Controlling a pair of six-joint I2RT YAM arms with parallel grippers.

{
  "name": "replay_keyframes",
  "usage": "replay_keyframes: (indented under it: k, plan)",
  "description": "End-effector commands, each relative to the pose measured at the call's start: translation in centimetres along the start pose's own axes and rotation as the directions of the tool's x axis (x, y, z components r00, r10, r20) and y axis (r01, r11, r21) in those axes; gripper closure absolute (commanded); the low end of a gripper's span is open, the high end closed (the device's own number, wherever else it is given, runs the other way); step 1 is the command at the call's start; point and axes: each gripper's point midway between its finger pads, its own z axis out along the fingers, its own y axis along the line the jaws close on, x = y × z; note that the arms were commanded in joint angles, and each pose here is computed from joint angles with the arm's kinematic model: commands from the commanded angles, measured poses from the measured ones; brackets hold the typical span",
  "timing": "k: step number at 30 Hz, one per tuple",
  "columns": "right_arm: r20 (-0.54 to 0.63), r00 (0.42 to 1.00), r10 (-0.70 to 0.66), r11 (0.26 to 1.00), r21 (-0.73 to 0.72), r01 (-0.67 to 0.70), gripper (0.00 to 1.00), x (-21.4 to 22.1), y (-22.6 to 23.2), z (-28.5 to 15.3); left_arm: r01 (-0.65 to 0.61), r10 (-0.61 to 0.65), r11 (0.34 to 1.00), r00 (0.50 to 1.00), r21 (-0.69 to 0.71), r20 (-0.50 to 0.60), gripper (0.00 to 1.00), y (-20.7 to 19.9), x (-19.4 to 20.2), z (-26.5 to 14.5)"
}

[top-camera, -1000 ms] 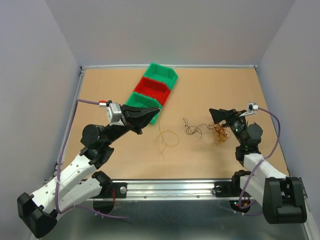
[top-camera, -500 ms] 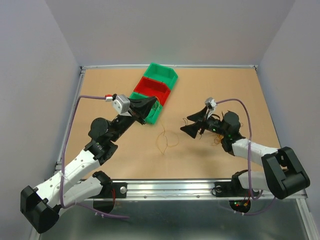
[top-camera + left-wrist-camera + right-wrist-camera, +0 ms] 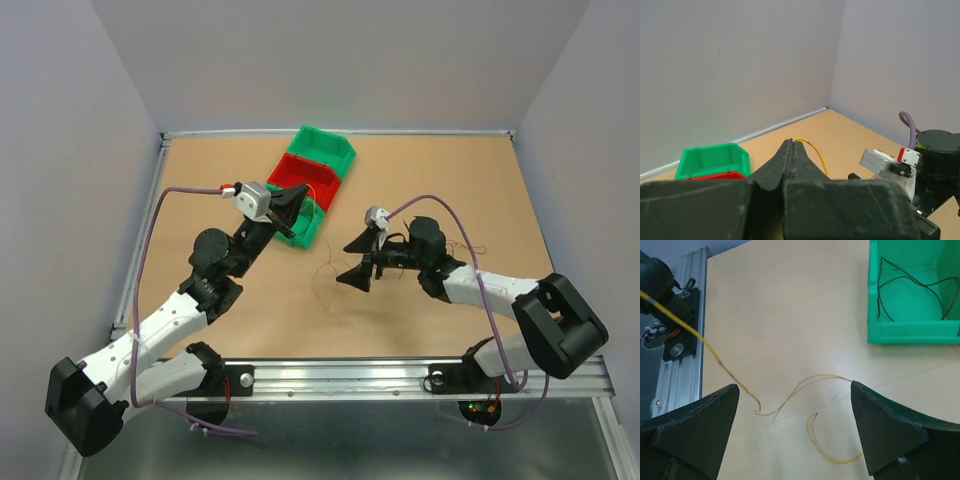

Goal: Untangle the cables

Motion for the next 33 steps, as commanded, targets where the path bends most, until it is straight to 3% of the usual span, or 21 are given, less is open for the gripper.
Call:
replay_keyframes:
  k: [1, 3, 6, 7, 9, 10, 12, 16, 18, 20, 21, 23, 27, 33]
  plan:
    - [0.018, 0.997, -0.077, 0.997, 0.02, 0.076, 0.03, -2.2, -0.7, 3.0, -0.031, 0.032, 0.999, 0.995, -0.021, 0.092, 1.0, 0.4, -2.7, 0.5]
    - [0.008, 0.997, -0.074, 0.997, 0.036, 0.074, 0.04, -2.0, -1.2, 4.1, -0.023, 0.026, 0.999, 0.996, -0.037, 0.09, 1.0, 0.7, -2.7, 0.5]
    - [-0.019, 0.998, -0.058, 0.997, 0.048, 0.059, 0.17, -1.7, -2.0, 5.9, -0.012, 0.021, 0.988, 0.998, -0.153, 0.057, 1.0, 2.7, -1.8, 1.1]
    - [-0.031, 0.998, -0.048, 0.996, 0.07, 0.05, 0.37, -1.2, -2.6, 6.2, -0.012, 0.021, 0.978, 0.999, -0.206, 0.043, 1.0, 3.7, -1.8, 1.3]
    - [-0.019, 0.999, -0.045, 0.993, 0.108, 0.047, 0.62, -1.8, -3.3, 6.4, -0.015, 0.022, 0.967, 0.999, -0.256, 0.024, 1.0, 4.6, -1.3, 1.5]
    - [-0.011, 0.999, -0.032, 0.985, 0.168, 0.034, 0.84, -2.0, -4.3, 6.2, -0.032, 0.034, 0.962, 0.999, -0.273, 0.003, 1.0, 5.0, -0.8, 1.9]
    - [0.012, 1.0, -0.022, 0.97, 0.241, 0.018, 0.99, -2.8, -5.2, 5.7, -0.071, 0.059, 0.951, 0.997, -0.3, -0.049, 1.0, 5.6, 0.5, 2.2]
    - [0.011, 0.998, 0.058, 0.876, 0.478, -0.056, 0.99, -2.8, -8.6, 3.6, -0.196, 0.135, 0.942, 0.964, -0.271, -0.229, 1.0, 6.2, 5.3, 3.8]
    - [-0.054, 0.992, 0.115, 0.853, 0.517, -0.071, 0.99, -1.0, -9.0, 3.0, -0.228, 0.156, 0.95, 0.937, -0.211, -0.313, 1.0, 5.7, 7.9, 4.3]
    - [-0.1, 0.986, 0.132, 0.846, 0.529, -0.06, 0.99, -0.2, -9.4, 3.0, -0.25, 0.172, 0.951, 0.917, -0.182, -0.359, 1.0, 5.6, 9.1, 4.4]
    - [-0.141, 0.978, 0.151, 0.835, 0.549, -0.05, 0.92, 1.0, -9.9, 2.9, -0.259, 0.182, 0.951, 0.91, -0.167, -0.373, 1.0, 5.5, 9.4, 4.7]
    - [-0.166, 0.974, 0.157, 0.82, 0.571, -0.035, 0.86, 1.8, -10.6, 2.9, -0.276, 0.189, 0.945, 0.899, -0.176, -0.395, 1.0, 5.9, 9.7, 4.6]
    - [-0.197, 0.968, 0.154, 0.808, 0.589, -0.009, 0.81, 2.7, -12.1, 3.7, -0.315, 0.204, 0.922, 0.89, -0.226, -0.408, 1.0, 7.1, 9.5, 4.2]
    - [-0.256, 0.951, 0.172, 0.825, 0.566, 0.003, 0.75, 5.1, -13.3, 5.5, -0.373, 0.219, 0.899, 0.837, -0.229, -0.502, 1.0, 8.4, 12.3, 2.9]
